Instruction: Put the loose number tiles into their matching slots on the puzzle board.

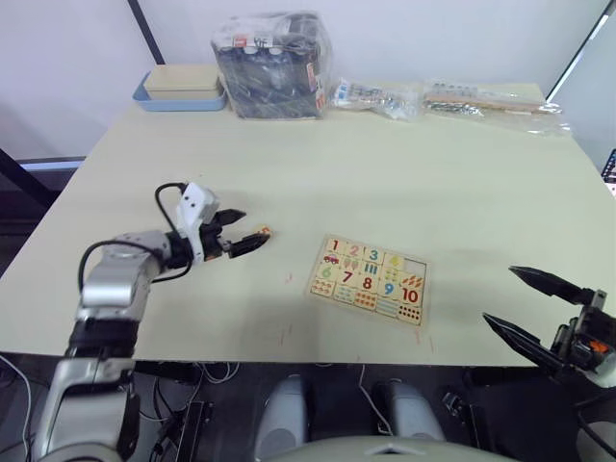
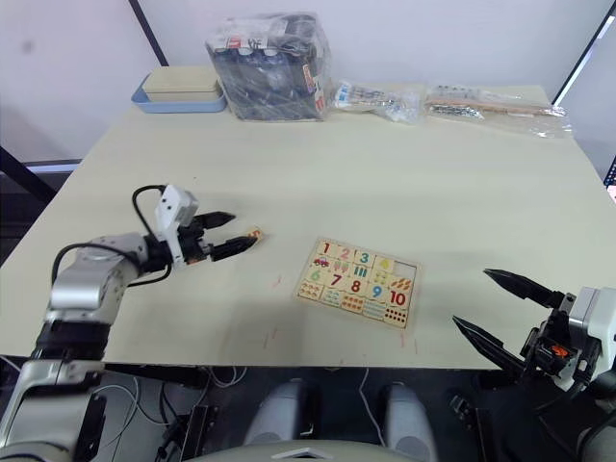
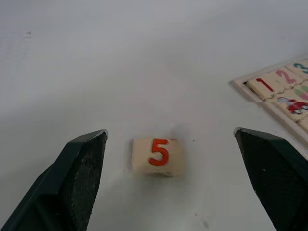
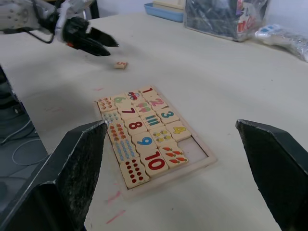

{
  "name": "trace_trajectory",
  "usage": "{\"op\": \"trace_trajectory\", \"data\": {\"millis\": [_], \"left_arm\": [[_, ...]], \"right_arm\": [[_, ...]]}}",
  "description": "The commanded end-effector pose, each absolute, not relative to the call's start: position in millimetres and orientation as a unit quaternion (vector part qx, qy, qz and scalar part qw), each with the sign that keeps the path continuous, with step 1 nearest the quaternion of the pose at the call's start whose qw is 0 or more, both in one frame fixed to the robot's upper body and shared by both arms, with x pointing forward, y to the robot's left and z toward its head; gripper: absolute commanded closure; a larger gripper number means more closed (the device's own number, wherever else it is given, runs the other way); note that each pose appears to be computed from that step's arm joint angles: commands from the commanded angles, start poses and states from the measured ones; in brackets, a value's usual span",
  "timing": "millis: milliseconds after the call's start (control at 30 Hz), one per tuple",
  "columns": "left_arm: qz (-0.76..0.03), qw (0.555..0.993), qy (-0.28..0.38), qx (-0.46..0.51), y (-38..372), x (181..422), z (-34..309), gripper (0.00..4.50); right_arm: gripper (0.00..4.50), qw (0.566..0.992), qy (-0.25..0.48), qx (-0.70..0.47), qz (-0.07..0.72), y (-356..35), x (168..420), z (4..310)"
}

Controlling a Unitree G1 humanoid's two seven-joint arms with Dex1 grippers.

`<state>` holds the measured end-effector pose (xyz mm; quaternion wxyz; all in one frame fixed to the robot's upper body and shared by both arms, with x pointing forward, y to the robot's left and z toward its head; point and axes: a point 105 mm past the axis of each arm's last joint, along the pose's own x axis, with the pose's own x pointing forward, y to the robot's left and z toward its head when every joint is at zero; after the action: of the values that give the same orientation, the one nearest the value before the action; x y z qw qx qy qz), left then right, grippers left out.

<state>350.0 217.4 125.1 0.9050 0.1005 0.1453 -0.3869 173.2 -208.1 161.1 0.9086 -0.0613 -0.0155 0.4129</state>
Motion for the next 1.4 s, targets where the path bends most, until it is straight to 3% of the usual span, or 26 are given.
{"op": "trace_trajectory", "data": {"millis": [33, 333, 1100, 1200, 1267, 1400], "left_arm": [[-0.397, 0.894, 0.157, 0.134, 214, 357, 119, 0.01], [-0.399, 0.879, 0.2, 0.169, 217, 365, 105, 0.01], [-0.369, 0.883, 0.234, 0.172, 237, 361, 106, 0.01], [-0.372, 0.881, 0.235, 0.173, 236, 360, 105, 0.79], [-0.376, 0.88, 0.235, 0.171, 234, 359, 104, 1.67], [-0.377, 0.882, 0.229, 0.166, 231, 357, 104, 2.86]], "right_arm": [[0.0, 0.903, -0.031, -0.068, 0.423, -200, 168, 172], [0.0, 0.903, -0.034, -0.068, 0.423, -195, 161, 176], [0.0, 0.902, -0.03, -0.073, 0.425, -199, 159, 175], [0.0, 0.901, -0.03, -0.075, 0.426, -200, 160, 175], [0.0, 0.901, -0.031, -0.076, 0.426, -200, 161, 176], [0.0, 0.9, -0.032, -0.078, 0.428, -199, 162, 176]]}}
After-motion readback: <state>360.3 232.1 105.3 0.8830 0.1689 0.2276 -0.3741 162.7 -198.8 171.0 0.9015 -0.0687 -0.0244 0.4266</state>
